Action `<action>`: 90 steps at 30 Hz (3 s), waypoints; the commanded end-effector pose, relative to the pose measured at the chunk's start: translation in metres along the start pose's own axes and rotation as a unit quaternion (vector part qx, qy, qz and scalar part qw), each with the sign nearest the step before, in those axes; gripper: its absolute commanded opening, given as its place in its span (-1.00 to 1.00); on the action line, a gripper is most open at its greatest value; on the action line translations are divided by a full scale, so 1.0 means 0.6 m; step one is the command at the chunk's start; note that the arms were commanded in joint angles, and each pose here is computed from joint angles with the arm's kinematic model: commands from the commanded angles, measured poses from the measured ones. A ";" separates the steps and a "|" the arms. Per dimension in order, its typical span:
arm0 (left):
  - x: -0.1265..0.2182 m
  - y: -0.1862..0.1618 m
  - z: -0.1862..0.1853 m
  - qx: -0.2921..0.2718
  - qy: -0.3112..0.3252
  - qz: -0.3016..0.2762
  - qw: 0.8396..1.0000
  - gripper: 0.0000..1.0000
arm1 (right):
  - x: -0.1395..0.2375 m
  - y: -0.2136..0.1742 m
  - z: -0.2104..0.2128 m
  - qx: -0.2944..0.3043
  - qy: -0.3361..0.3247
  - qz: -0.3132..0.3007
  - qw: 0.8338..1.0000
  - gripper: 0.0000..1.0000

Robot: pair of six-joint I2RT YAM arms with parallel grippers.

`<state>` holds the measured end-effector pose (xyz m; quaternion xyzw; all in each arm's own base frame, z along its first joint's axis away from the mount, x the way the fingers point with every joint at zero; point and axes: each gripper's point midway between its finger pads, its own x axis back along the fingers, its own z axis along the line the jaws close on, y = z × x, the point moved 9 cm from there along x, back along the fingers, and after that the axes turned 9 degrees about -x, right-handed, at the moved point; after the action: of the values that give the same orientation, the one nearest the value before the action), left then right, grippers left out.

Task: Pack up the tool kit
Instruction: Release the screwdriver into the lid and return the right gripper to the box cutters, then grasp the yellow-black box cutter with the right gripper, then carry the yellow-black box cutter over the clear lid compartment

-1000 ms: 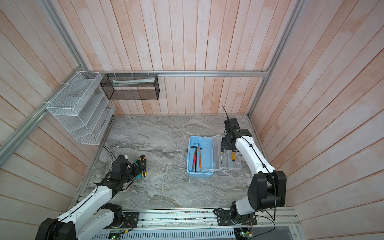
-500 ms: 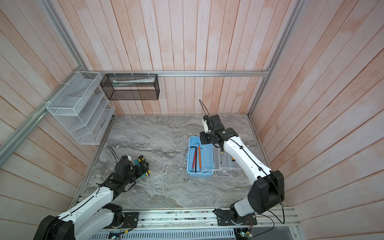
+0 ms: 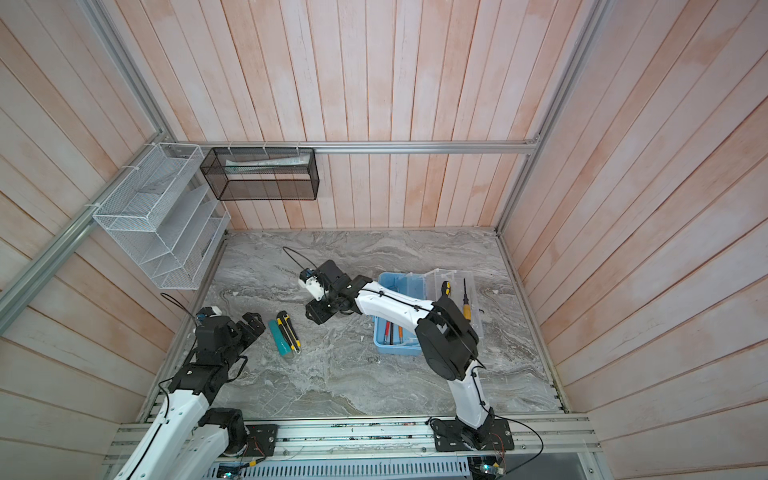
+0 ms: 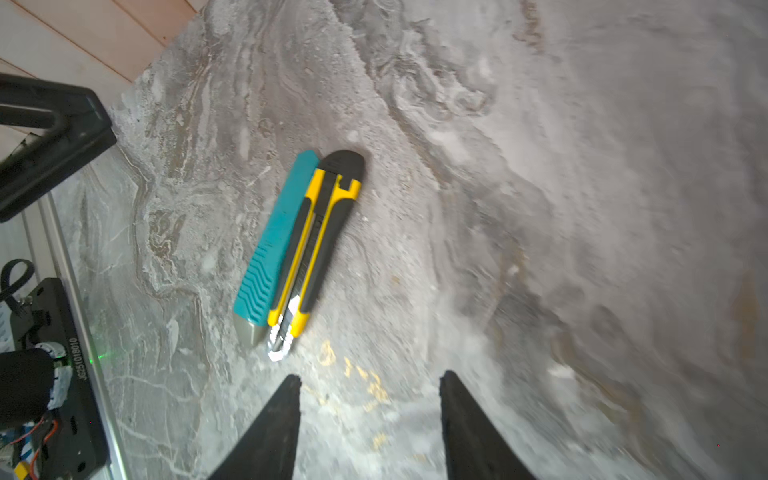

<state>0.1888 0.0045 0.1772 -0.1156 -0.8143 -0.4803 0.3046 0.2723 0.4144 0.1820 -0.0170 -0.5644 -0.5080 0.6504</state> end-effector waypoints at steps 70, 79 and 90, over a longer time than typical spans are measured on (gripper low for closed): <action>-0.052 -0.044 -0.001 -0.010 -0.066 0.060 0.996 0.99 | 0.119 0.080 -0.056 -0.102 -0.213 -0.133 0.963 -0.90; -0.076 -0.057 -0.022 0.002 -0.109 0.080 0.991 0.99 | 0.269 -0.008 -0.170 -0.198 -0.320 -0.185 0.908 -0.96; -0.093 -0.064 -0.042 -0.011 -0.113 0.099 0.989 0.99 | 0.329 -0.120 -0.242 -0.275 -0.374 -0.172 0.869 -0.96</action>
<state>0.2163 -0.0281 0.1152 -0.2611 -0.8144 -0.4374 0.2781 0.2996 0.1774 0.2328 -0.2802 -0.6013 -0.6901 0.2893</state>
